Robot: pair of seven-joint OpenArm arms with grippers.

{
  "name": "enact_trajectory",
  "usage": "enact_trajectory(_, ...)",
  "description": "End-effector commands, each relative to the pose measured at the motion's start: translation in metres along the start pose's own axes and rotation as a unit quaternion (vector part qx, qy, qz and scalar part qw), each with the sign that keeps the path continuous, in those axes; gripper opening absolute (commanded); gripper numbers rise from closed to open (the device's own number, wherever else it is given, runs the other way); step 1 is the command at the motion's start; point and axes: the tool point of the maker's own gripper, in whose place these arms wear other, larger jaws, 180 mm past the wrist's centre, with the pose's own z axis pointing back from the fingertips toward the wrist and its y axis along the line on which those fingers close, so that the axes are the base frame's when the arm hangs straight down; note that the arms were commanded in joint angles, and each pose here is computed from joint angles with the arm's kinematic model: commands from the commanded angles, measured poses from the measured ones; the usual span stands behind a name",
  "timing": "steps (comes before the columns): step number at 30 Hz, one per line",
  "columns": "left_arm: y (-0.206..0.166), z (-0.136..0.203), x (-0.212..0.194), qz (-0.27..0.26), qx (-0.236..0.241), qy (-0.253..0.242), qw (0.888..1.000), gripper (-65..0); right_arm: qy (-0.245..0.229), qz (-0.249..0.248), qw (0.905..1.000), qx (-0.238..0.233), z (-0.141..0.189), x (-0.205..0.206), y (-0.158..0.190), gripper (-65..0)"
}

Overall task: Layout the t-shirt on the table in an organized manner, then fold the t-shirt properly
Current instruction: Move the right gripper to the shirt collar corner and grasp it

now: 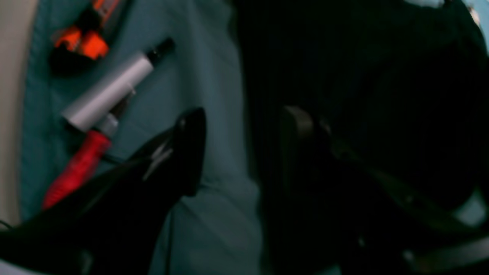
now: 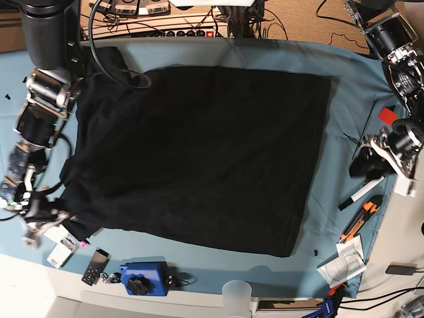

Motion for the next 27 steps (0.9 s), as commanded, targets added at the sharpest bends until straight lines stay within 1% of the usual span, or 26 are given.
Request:
enact_trajectory(1,-0.008,0.008,0.016,-0.016,-0.021,-0.018,0.999,-34.4,-0.044,0.001,0.9990,0.001,0.022,0.031,-0.007,-45.5)
enact_trajectory(3,-0.021,0.014,0.024,-0.033,-0.049,-0.041,0.997,-34.5,-0.056,0.009,0.9983,0.014,0.040,0.035,-0.006,-45.5)
enact_trajectory(5,-0.027,0.025,0.030,-0.050,-0.050,-0.060,0.996,-37.1,-0.059,0.025,0.9976,0.027,0.059,0.033,-0.003,-45.5)
enact_trajectory(7,-0.026,0.043,0.039,-0.077,-0.025,-0.080,0.993,-40.8,-0.061,0.048,0.9965,0.031,0.075,0.027,0.002,-45.5)
enact_trajectory(9,-0.022,0.065,0.046,-0.098,0.011,-0.100,0.990,-41.6,-0.075,0.071,0.9945,0.016,0.087,0.019,0.001,-45.5)
enact_trajectory(11,-0.014,0.090,0.048,-0.113,0.052,-0.110,0.986,-41.6,-0.079,0.082,0.9935,0.005,0.093,0.004,-0.001,-45.5)
enact_trajectory(13,-0.004,0.111,0.044,-0.121,0.091,-0.108,0.983,-41.6,-0.072,0.087,0.9936,-0.002,0.096,-0.017,-0.004,-45.5)
enact_trajectory(15,0.005,0.128,0.038,-0.119,0.119,-0.105,0.980,-41.6,-0.066,0.083,0.9943,0.008,0.098,-0.039,0.000,-45.5)
enact_trajectory(17,0.013,0.138,0.032,-0.112,0.136,-0.101,0.979,-41.6,-0.063,0.076,0.9945,0.033,0.099,-0.063,0.012,-45.5)
enact_trajectory(19,0.017,0.143,0.026,-0.105,0.146,-0.096,0.979,-41.6,-0.057,0.085,0.9922,0.071,0.101,-0.088,0.034,-45.5)
enact_trajectory(21,0.018,0.144,0.021,-0.102,0.148,-0.088,0.980,-41.6,-0.056,0.107,0.9865,0.111,0.106,-0.111,0.062,-45.5)
enact_trajectory(23,0.017,0.144,0.020,-0.101,0.145,-0.088,0.980,-41.6,-0.055,0.124,0.9808,0.140,0.112,-0.133,0.089,-45.5)
enact_trajectory(25,0.015,0.144,0.021,-0.102,0.141,-0.092,0.980,-41.6,-0.048,0.137,0.9770,0.156,0.117,-0.152,0.109,-45.5)
enact_trajectory(27,0.015,0.144,0.022,-0.102,0.141,-0.095,0.980,-41.6,-0.033,0.149,0.9757,0.157,0.120,-0.170,0.121,-45.5)
